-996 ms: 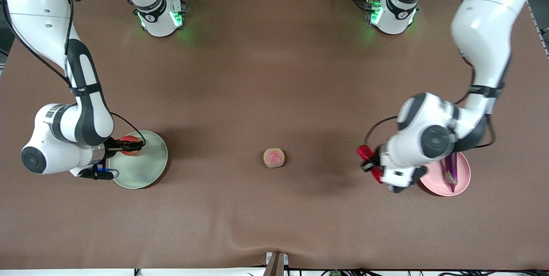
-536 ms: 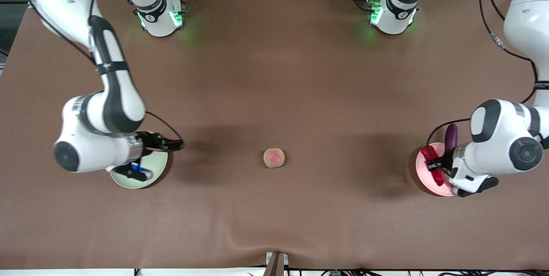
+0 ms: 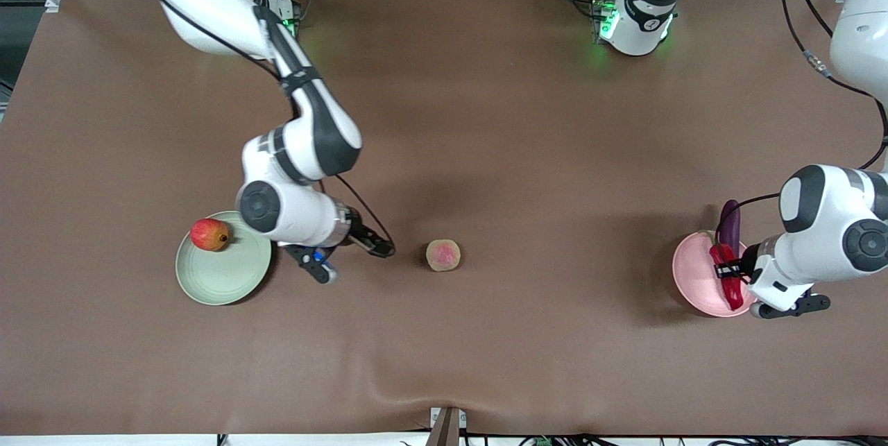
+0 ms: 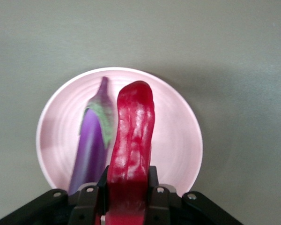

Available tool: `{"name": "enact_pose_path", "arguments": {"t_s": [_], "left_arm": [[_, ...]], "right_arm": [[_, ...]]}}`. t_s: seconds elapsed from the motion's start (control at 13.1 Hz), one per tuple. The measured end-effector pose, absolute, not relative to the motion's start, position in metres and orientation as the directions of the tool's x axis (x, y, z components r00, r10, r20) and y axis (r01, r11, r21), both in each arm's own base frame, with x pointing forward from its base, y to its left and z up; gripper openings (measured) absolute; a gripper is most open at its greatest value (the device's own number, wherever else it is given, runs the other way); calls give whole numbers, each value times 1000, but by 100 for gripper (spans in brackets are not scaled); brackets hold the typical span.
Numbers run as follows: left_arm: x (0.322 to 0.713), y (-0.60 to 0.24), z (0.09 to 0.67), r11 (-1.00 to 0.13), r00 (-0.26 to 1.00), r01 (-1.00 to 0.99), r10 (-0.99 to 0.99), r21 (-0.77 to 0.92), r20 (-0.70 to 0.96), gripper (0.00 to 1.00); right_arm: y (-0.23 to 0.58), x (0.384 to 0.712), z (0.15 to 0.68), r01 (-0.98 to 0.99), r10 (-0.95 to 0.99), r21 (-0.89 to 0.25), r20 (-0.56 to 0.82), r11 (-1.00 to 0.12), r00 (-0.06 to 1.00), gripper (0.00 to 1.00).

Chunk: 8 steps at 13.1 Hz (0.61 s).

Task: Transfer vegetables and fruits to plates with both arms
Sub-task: 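Grasp the peach with the right gripper while the left gripper releases chili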

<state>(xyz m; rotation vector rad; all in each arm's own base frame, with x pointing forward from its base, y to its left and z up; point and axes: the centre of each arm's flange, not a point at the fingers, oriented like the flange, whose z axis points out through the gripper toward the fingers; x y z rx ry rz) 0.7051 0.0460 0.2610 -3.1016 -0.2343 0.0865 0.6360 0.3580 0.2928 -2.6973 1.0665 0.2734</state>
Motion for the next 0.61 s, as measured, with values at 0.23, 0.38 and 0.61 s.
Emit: {"name": "enact_pose_path", "arguments": {"t_s": [0.23,0.38,0.61], "left_arm": [[707,37,244,-990,989,138,138,-13,-50,40],[707,40,241,-990,989,138,138,-18,-48,59],[710,54,244,-989,988,148,149,-30,-34,91]], "right_arm": [[421,612,256,-677,-648,-216,-195,-704,736,100],[444,601,244,-662,-642,-252,-169,-706,748,100],[446,605,251,-658,-642,-277,-156,-700,750,100]]}}
